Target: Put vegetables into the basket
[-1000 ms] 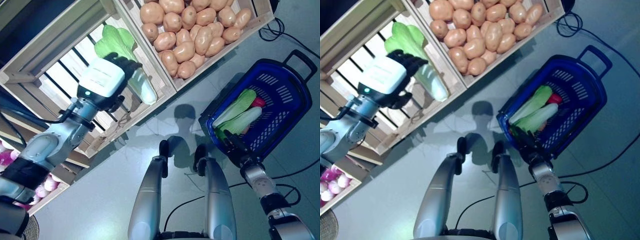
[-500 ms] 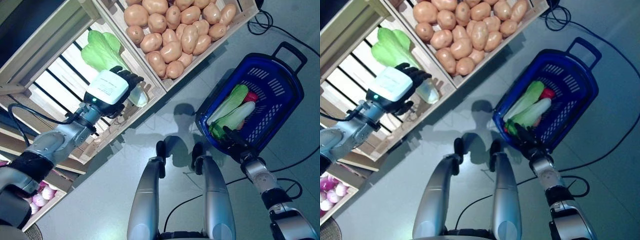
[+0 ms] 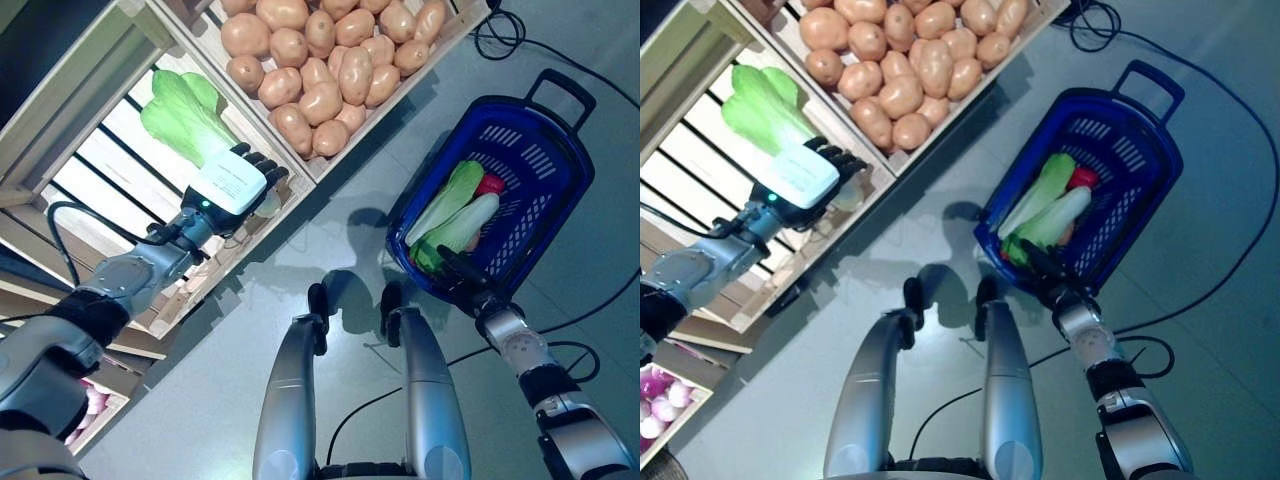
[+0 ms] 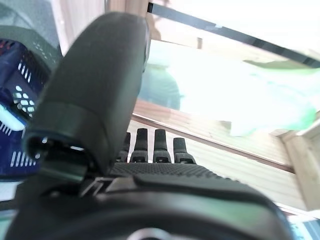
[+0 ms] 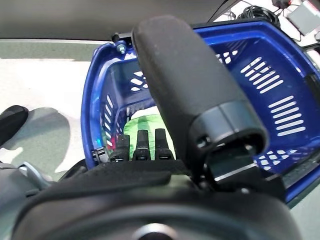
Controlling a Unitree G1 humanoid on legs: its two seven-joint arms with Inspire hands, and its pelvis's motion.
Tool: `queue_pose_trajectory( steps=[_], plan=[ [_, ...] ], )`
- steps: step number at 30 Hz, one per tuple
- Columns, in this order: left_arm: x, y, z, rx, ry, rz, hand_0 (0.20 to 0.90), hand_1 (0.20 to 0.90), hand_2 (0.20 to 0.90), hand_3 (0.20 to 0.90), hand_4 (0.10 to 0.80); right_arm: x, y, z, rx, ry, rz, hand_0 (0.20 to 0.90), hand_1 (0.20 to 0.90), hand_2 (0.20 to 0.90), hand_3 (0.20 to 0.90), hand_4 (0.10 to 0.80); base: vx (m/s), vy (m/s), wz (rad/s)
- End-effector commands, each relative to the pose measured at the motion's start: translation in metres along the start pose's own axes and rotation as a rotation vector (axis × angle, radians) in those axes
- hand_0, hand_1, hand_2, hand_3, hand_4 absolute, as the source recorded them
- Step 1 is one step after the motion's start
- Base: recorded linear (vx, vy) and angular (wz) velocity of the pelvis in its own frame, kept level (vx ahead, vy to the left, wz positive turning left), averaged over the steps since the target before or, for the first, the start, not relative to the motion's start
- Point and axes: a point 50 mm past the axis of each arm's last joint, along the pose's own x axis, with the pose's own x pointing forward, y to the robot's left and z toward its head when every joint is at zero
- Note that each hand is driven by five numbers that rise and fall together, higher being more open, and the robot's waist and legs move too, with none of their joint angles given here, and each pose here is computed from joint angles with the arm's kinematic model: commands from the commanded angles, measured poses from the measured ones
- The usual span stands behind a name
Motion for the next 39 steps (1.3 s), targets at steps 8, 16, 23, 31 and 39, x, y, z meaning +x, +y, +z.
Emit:
queue_pose_trajectory(
  steps=[8, 16, 23, 31, 39],
  plan=[
    [0.005, 0.042, -0.058, 0.148, 0.323, 0.324, 0.9, 0.9, 0.9, 0.9, 0.8, -0.005, 0.013, 0.032, -0.024, -0.104, 0.037, 0.9, 0.9, 0.9, 0.9, 0.8, -0.01, 0.016, -0.02],
    [-0.004, 0.02, -0.061, 0.15, 0.415, 0.284, 0.9, 0.9, 0.9, 0.9, 0.8, -0.008, 0.013, 0.043, -0.005, -0.167, 0.056, 0.9, 0.9, 0.9, 0.9, 0.8, -0.02, 0.052, -0.02],
    [-0.008, 0.012, -0.06, 0.166, 0.43, 0.268, 0.9, 0.9, 0.9, 0.9, 0.8, -0.011, 0.015, 0.045, -0.013, -0.195, 0.081, 0.9, 0.9, 0.9, 0.9, 0.8, -0.021, 0.059, -0.01],
    [-0.009, 0.01, -0.061, 0.187, 0.418, 0.27, 0.9, 0.9, 0.9, 0.9, 0.8, -0.012, 0.016, 0.047, -0.024, -0.208, 0.105, 0.9, 0.9, 0.9, 0.9, 0.8, -0.017, 0.039, 0.01],
    [-0.014, 0.006, -0.059, 0.18, 0.421, 0.289, 0.3, 0.3, 0.3, 0.3, 0.4, -0.013, 0.018, 0.047, -0.03, -0.215, 0.109, 0.9, 0.9, 0.9, 0.9, 0.8, 0.0, 0.0, 0.0]
  ],
)
